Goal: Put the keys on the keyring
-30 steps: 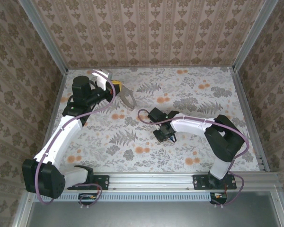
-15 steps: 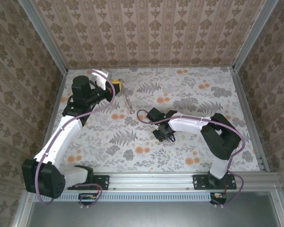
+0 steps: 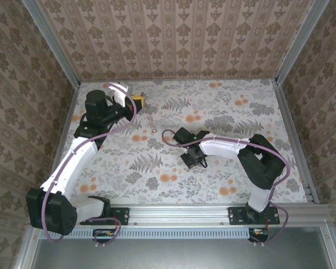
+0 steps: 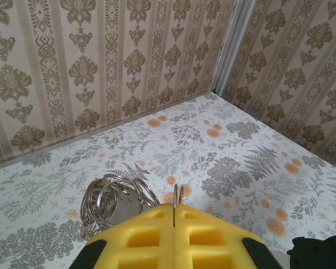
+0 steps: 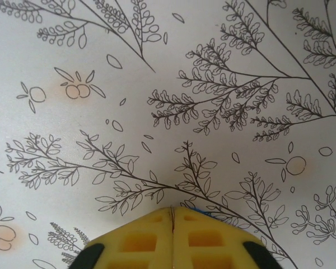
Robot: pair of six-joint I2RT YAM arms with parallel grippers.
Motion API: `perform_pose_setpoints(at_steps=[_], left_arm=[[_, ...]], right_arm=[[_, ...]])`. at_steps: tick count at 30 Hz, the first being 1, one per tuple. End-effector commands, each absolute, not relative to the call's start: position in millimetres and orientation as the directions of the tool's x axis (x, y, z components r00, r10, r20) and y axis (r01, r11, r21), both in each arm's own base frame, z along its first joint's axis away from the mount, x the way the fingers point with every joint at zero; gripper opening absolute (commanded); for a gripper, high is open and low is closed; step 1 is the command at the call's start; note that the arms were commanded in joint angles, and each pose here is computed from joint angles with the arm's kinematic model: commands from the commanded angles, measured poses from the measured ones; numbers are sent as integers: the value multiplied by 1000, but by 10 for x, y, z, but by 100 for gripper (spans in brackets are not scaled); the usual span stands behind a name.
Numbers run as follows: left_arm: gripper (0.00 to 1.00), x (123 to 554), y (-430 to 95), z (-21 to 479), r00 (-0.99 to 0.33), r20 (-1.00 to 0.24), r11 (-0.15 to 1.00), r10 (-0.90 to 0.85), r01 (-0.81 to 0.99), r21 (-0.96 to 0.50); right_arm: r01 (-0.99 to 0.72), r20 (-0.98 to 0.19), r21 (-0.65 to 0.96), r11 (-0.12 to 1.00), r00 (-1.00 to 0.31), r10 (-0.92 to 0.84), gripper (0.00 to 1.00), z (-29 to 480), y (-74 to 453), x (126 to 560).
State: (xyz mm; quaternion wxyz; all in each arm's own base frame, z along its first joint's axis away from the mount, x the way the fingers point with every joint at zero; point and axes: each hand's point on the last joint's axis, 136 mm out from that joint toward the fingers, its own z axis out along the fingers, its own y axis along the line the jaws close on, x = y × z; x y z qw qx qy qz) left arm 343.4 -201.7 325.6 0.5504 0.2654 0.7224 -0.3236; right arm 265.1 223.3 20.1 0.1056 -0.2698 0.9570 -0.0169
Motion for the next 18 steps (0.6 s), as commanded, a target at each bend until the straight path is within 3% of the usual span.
perform_pose_setpoints(at_steps=[1,10,18], left_arm=[[0,3409,-2008,3415,-209,-978,636,-3,754,-163],[0,3406,-2020,3430,-210,-978,629,-8,759,-168],[0,3388,-2040,3450,-207,-978,621,-9,766,-167]], right_arm=[[-514,-177,-118,849,-831,-528,2,231,2197,2664],[-494,-272,-40,868,-831,-485,0,609,2265,2723],[-512,-471,249,822,-806,-359,0,1350,2431,2739]])
